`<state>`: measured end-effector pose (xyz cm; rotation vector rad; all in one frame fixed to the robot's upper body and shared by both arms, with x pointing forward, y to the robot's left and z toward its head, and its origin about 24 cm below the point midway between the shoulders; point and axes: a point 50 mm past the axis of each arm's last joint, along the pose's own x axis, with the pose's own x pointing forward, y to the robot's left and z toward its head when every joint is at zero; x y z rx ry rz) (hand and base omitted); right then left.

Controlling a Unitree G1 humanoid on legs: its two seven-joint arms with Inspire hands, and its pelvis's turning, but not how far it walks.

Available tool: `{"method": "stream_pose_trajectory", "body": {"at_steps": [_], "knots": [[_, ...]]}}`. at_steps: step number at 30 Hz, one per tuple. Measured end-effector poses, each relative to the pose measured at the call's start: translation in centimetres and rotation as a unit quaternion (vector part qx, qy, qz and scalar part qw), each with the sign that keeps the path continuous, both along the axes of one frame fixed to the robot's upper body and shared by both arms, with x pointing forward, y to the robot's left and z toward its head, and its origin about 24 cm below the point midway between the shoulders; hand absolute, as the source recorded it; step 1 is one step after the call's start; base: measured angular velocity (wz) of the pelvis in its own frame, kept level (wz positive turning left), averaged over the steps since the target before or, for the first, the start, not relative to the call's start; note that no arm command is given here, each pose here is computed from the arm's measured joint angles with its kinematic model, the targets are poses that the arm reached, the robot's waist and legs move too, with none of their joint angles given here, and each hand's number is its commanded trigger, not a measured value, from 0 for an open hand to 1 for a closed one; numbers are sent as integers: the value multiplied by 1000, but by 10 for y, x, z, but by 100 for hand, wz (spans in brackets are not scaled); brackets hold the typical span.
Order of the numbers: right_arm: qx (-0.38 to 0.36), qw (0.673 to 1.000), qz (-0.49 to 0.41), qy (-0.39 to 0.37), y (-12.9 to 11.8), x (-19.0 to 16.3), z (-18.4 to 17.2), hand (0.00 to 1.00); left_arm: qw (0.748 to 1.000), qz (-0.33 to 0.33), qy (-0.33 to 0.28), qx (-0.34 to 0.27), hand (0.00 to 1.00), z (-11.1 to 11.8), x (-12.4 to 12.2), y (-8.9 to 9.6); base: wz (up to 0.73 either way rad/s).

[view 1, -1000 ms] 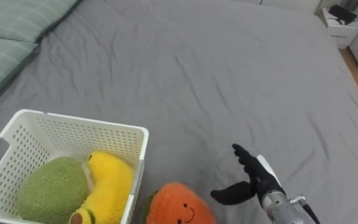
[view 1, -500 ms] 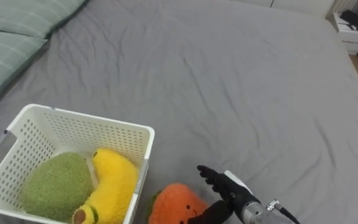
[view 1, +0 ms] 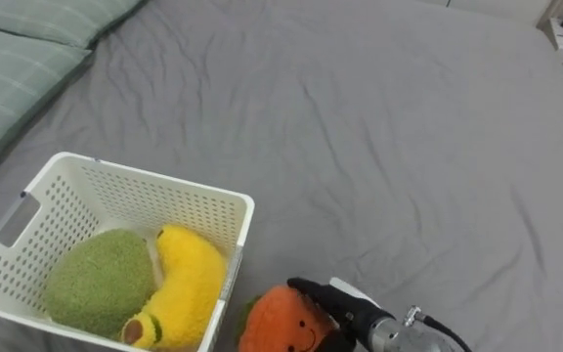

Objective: Collect toys from the bed

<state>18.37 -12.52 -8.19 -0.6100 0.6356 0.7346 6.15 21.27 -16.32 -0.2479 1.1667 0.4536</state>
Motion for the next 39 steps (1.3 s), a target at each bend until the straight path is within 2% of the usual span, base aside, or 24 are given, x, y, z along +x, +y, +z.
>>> {"method": "stream_pose_trajectory", "body": {"at_steps": [13,19,27,34,39], "knots": [[-45,998,-32,-11,-7,3,-9,100,1000,0,0,-1,0,0,0,0,3],[-101,993,-51,-34,-20,4,-17,100,1000,2,2,2,0,0,-2,2,1],[-166,977,-134,-22,-55,-12,-43,100,1000,19,7,8,0,-1,-10,6,4],[-166,965,-203,-26,-69,-19,-47,100,999,31,19,16,0,-1,-19,13,9],[-150,950,-267,-61,-81,-10,-39,100,999,49,17,16,0,-1,-23,16,7]]}}
